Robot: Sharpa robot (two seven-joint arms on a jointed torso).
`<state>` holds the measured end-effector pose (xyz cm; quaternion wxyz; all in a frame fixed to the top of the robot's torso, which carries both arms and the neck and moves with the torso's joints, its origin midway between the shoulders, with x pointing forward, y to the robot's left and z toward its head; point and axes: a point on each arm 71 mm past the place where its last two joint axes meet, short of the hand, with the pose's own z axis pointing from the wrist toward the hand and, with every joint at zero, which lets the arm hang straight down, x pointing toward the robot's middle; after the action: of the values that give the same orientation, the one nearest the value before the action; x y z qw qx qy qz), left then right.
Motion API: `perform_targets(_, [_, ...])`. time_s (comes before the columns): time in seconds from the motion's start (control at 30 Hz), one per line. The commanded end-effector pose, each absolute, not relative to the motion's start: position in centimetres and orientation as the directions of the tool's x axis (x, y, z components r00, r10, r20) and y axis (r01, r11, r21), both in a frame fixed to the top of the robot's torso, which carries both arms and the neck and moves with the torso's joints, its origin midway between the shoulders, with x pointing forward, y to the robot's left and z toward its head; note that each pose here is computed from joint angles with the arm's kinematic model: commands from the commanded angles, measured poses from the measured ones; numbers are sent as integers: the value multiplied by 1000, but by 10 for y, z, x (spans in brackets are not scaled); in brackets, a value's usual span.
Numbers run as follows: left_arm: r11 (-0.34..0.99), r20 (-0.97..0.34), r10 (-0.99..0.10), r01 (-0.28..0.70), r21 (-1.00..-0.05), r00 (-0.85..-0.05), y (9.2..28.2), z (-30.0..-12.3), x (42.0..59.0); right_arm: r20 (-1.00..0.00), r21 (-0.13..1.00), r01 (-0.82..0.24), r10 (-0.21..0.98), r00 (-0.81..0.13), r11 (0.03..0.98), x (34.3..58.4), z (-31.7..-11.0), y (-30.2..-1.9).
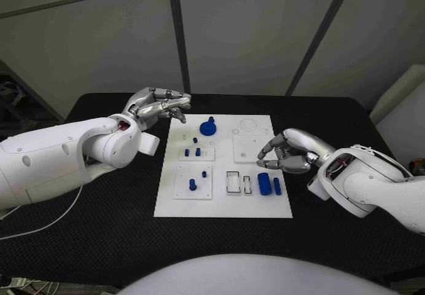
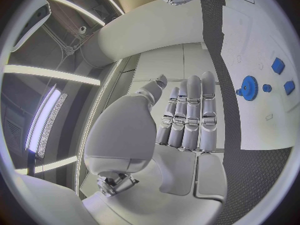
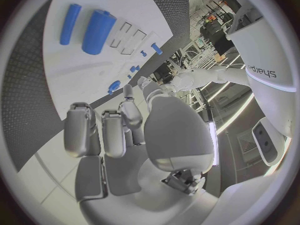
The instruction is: Assemble the parts on the task board
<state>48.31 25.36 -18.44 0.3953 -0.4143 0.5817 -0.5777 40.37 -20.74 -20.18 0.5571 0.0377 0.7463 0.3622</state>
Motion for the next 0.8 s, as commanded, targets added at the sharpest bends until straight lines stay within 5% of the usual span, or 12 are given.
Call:
perform_targets(0.03, [-22, 24, -936, -7, -1000, -352, 251, -183, 482, -772, 600, -221, 486, -409, 769, 402, -206, -218])
perform_targets(0.8, [-28, 32, -934, -17, -999, -357, 251, -189, 476, -861, 415, -162, 329, -389, 895, 388, -223, -221])
